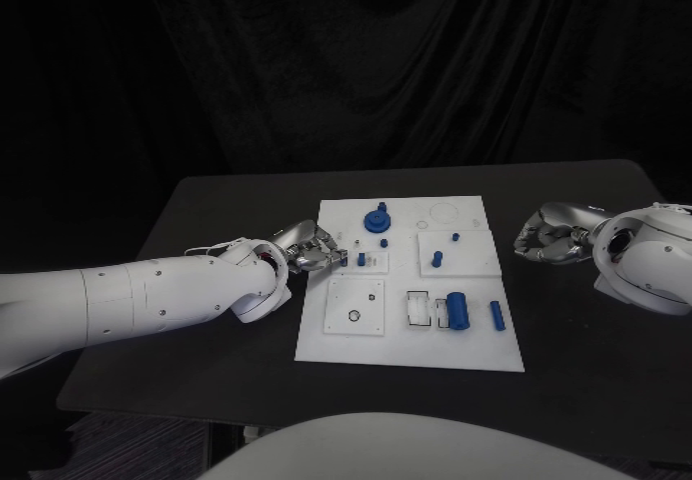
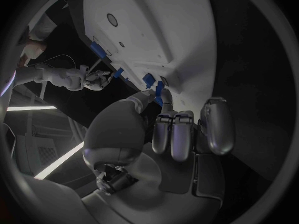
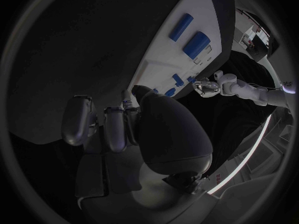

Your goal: Assemble the parts on the task board

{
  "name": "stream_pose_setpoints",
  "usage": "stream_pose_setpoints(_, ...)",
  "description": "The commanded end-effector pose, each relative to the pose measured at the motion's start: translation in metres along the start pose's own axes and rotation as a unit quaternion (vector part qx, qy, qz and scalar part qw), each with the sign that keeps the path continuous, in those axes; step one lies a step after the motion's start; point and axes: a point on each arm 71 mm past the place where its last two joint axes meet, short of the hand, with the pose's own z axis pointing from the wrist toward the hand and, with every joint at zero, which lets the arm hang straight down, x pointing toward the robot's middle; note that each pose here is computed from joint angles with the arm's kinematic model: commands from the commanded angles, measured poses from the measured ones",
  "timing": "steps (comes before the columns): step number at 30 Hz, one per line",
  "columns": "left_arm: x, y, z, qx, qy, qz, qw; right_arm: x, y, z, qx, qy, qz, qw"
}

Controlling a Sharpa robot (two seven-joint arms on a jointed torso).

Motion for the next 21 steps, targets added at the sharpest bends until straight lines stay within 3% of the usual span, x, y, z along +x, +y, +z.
stream_pose_setpoints(1,0.0001,-0.0044,-0.0003,0.025,-0.014,-0.003,1.0,-0.0001,-0.0007,-0.0002,0.006,-0.003,0.0,1.0)
stream_pose_setpoints(21,0.0023,-0.0024,0.0,0.02,-0.011,-0.003,1.0,0.0001,-0.0013,-0.0004,0.007,-0.002,0.0,1.0)
